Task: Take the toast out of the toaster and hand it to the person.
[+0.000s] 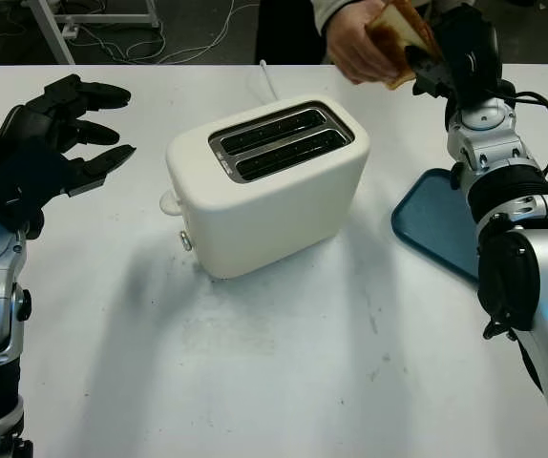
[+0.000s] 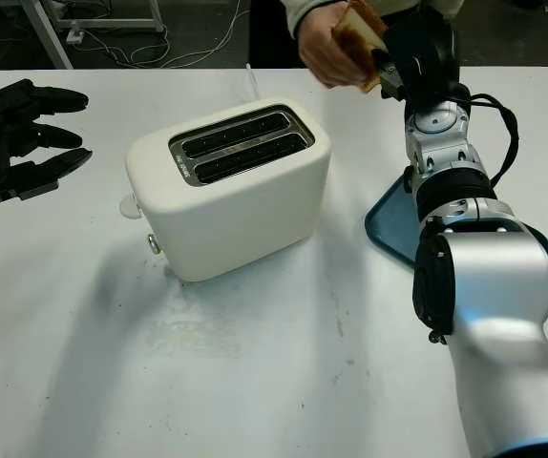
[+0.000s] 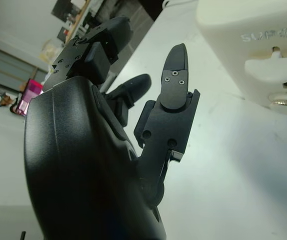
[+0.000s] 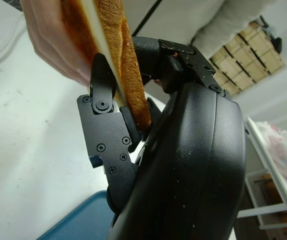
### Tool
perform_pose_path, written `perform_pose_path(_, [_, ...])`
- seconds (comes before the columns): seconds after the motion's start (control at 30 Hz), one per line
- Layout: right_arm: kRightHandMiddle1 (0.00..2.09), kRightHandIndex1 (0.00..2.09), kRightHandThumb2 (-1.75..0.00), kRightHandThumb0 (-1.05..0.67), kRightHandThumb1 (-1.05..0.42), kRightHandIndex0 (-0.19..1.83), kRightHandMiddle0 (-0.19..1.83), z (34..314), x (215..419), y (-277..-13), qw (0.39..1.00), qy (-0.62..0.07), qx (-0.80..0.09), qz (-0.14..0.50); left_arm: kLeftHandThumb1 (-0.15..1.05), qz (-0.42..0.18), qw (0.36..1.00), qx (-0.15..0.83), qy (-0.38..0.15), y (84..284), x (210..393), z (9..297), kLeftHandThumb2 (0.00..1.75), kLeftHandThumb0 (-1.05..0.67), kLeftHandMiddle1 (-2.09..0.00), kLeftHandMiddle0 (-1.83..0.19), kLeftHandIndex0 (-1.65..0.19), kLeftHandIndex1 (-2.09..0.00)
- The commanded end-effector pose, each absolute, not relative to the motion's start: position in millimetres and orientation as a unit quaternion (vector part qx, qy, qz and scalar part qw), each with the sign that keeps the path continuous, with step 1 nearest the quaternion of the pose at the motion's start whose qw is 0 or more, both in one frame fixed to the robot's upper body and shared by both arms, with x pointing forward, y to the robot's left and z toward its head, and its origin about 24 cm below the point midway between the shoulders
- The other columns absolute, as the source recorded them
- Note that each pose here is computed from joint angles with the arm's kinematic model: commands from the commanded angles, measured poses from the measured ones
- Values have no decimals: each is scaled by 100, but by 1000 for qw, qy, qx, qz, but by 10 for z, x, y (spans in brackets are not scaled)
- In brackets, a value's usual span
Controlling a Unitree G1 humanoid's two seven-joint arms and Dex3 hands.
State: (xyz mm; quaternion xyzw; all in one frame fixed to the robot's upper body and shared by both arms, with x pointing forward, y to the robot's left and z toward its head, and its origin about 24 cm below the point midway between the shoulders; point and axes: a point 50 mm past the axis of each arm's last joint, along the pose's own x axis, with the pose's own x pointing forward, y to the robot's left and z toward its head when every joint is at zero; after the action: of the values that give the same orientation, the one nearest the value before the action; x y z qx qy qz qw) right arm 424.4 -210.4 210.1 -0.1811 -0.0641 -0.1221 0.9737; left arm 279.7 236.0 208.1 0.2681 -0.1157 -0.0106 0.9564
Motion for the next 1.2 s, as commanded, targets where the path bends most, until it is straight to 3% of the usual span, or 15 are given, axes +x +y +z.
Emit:
perform_pose_path(0.0, [175, 175, -33, -22, -92, 72, 45, 2062, 4242, -2070, 977, -68, -165, -113, 86, -9, 953, 280, -116, 2375, 2775, 2086, 20, -21, -107, -30, -37, -66])
perform_pose_path(0.53, [175, 175, -35, -19, -92, 79, 48, 2027, 4237, -2070, 975, -65, -189, -95, 86, -8, 951, 285, -118, 2381, 2769, 2077, 20, -22, -106, -32, -38, -65])
perform_pose_path(0.83, [168, 175, -30, -15, -92, 72, 48, 1987, 4204, -2085, 949, -91, -287, -97, 85, -8, 952, 281, -120, 2390, 2772, 2067, 19, -23, -107, -32, -39, -65])
perform_pose_path(0.97, [157, 175, -22, -27, -92, 67, 56, 1954, 4180, -2107, 929, -104, -339, -106, 85, -8, 955, 272, -119, 2394, 2777, 2052, 19, -24, -107, -31, -38, -65])
perform_pose_path(1.0, [143, 164, -15, -38, -92, 62, 56, 1944, 4176, -2111, 928, -105, -342, -106, 85, -8, 955, 270, -119, 2395, 2778, 2049, 19, -24, -107, -31, -38, -65])
perform_pose_path(1.1, [51, 68, -5, -63, -92, 54, 56, 1917, 4175, -2125, 923, -88, -367, -68, 85, -8, 954, 272, -122, 2396, 2777, 2047, 19, -24, -108, -32, -38, -66])
perform_pose_path(1.13, [24, 37, -3, -73, -91, 46, 47, 1909, 4171, -2133, 918, -85, -383, -54, 85, -8, 954, 272, -123, 2395, 2775, 2046, 20, -23, -108, -31, -38, -66])
perform_pose_path(1.17, [12, 23, -2, -78, -91, 41, 41, 1901, 4164, -2142, 914, -84, -396, -43, 85, -7, 955, 270, -122, 2394, 2773, 2043, 20, -23, -108, -31, -38, -66])
